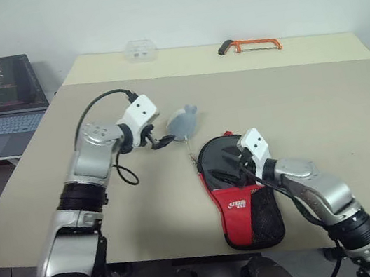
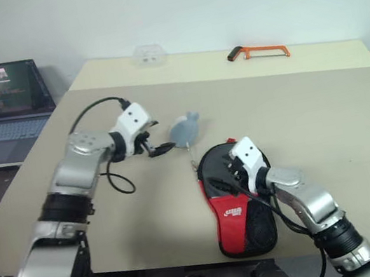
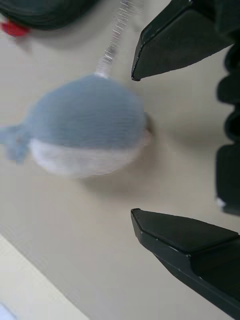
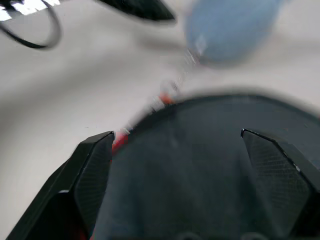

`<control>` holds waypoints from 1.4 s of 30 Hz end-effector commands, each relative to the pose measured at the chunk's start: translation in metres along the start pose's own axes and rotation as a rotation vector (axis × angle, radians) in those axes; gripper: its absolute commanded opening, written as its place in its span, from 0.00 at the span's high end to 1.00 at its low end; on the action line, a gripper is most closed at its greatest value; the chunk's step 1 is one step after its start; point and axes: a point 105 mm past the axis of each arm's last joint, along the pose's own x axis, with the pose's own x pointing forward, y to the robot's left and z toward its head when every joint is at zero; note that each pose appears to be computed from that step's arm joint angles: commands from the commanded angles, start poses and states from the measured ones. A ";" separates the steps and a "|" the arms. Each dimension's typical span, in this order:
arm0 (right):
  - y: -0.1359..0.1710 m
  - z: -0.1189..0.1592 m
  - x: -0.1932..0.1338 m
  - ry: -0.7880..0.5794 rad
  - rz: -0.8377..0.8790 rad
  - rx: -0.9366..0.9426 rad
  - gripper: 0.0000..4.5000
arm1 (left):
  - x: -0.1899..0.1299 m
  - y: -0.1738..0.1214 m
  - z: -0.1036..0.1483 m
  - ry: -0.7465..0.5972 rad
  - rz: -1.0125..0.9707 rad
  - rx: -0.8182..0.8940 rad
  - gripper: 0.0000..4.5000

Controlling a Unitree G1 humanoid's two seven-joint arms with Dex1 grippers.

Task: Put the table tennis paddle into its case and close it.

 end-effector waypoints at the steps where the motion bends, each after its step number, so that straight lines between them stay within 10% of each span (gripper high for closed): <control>1: -0.007 -0.014 0.005 0.060 -0.038 0.020 0.02 | 0.005 0.006 0.021 -0.037 0.025 -0.029 0.00; 19: -0.009 -0.029 0.009 0.121 -0.044 0.066 0.02 | 0.070 -0.007 0.000 0.125 0.117 -0.152 0.00; 32: -0.007 -0.031 0.004 0.127 -0.061 0.038 0.00 | 0.088 -0.002 0.023 0.105 0.222 -0.076 0.83; 42: 0.002 -0.035 0.003 0.152 -0.036 0.036 0.00 | 0.095 0.005 0.073 0.013 0.326 0.015 0.87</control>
